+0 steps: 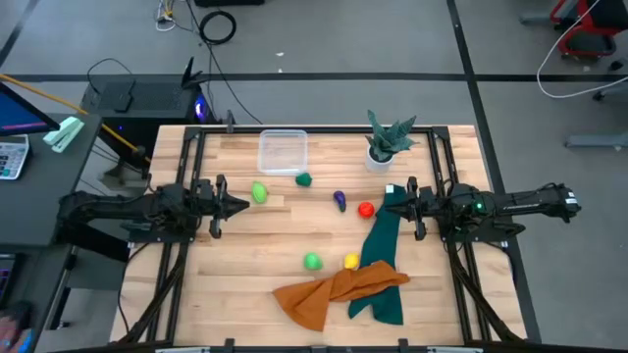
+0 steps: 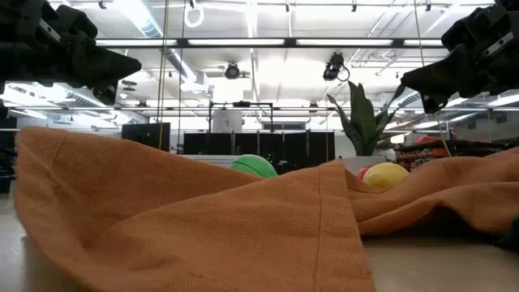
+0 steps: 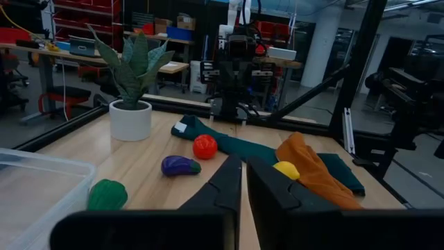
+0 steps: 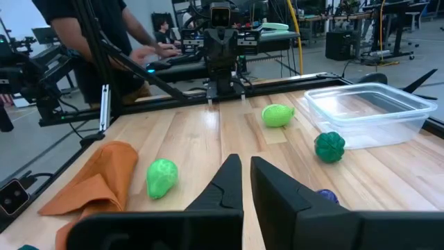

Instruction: Pick and placing Produce into tupperware

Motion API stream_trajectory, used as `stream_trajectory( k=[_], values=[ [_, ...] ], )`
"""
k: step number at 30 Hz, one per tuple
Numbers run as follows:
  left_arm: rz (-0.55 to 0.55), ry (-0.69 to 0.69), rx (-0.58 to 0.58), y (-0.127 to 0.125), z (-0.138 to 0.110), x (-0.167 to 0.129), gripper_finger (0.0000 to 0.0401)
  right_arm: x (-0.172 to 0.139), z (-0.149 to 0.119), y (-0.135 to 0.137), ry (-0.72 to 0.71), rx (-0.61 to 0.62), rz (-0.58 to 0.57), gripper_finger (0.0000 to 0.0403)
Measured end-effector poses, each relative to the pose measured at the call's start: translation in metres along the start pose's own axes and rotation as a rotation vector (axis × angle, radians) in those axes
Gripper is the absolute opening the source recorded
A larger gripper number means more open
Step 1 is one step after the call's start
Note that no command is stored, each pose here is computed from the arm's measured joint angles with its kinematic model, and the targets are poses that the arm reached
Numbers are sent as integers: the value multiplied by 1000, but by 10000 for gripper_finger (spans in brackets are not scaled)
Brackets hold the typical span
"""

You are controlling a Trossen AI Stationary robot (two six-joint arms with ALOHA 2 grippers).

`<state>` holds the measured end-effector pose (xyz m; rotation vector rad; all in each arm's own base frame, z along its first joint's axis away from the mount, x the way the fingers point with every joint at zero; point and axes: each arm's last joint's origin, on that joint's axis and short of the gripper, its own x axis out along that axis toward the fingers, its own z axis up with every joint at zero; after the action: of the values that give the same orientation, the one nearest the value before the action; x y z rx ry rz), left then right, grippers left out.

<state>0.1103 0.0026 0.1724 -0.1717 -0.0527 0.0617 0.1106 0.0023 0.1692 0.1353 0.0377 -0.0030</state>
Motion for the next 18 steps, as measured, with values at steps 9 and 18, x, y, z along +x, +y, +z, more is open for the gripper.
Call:
stream_trajectory(
  k=[9,18],
  values=[
    [0,0,-1,0,0,0,40,0,0,0,0,0,0,1],
    [0,0,0,0,0,0,28,0,0,0,0,0,0,1]
  ],
)
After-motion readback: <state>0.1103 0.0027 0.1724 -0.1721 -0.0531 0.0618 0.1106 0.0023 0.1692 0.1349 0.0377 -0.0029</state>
